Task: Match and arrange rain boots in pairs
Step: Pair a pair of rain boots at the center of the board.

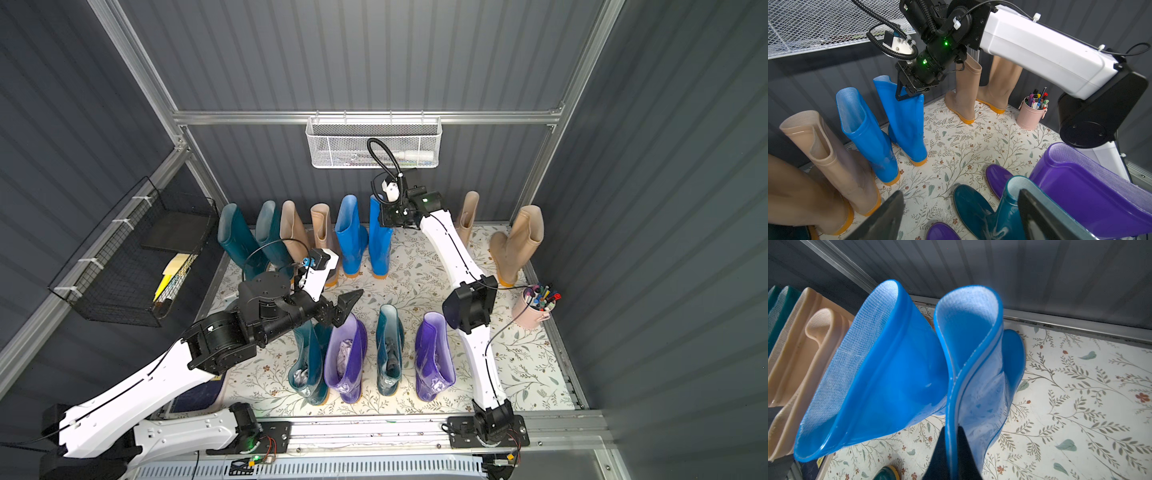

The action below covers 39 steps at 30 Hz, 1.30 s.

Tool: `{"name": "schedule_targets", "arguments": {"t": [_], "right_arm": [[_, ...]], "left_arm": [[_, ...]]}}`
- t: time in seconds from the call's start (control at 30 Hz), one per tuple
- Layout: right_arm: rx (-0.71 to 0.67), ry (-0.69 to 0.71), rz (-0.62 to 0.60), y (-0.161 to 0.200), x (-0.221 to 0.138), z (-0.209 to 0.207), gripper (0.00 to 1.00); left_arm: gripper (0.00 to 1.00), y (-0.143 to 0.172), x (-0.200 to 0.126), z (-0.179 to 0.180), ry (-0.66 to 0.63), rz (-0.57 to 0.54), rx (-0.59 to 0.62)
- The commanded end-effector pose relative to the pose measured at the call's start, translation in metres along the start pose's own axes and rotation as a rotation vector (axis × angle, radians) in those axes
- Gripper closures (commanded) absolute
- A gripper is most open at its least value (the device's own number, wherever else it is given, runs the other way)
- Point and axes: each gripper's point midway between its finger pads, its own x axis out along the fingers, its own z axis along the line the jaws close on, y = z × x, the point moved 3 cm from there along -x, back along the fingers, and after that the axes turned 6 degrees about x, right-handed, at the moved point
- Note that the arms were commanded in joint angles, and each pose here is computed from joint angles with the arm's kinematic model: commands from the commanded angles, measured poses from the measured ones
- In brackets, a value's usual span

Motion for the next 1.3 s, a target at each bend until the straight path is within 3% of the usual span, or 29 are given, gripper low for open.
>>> {"name": "schedule_targets", "arguments": {"t": [0.0, 0.1, 0.23, 0.53, 1.0, 1.27], "right_arm": [[-0.057, -0.100, -0.125, -0.030, -0.018, 0.028, 1.00], [-0.056, -0.099, -0.116, -0.028, -0.017, 0.028, 1.00], [-0.060, -0.095, -0.112, -0.026, -0.020, 0.031, 0.87], [-0.079, -0.089, -0.123, -0.025, -0.042, 0.042, 0.75], [-0.104, 0.011, -0.199, -0.030, -0.104, 0.032, 0.58], [-0.067, 0.131, -0.288, -0.023, -0.170, -0.006, 0.38]], "left_arm": [[0.12, 0.003, 0.003, 0.001, -0.013, 0.007, 0.002], [0.12, 0.003, 0.003, 0.001, -0.013, 0.007, 0.002], [0.10, 0.005, 0.005, 0.002, -0.024, 0.011, -0.003], [0.05, 0.006, 0.010, 0.001, -0.021, -0.002, -0.016], [0.04, -0.013, 0.023, -0.009, 0.034, -0.043, 0.011], [0.03, -0.042, 0.027, -0.028, 0.155, -0.107, 0.073]]}}
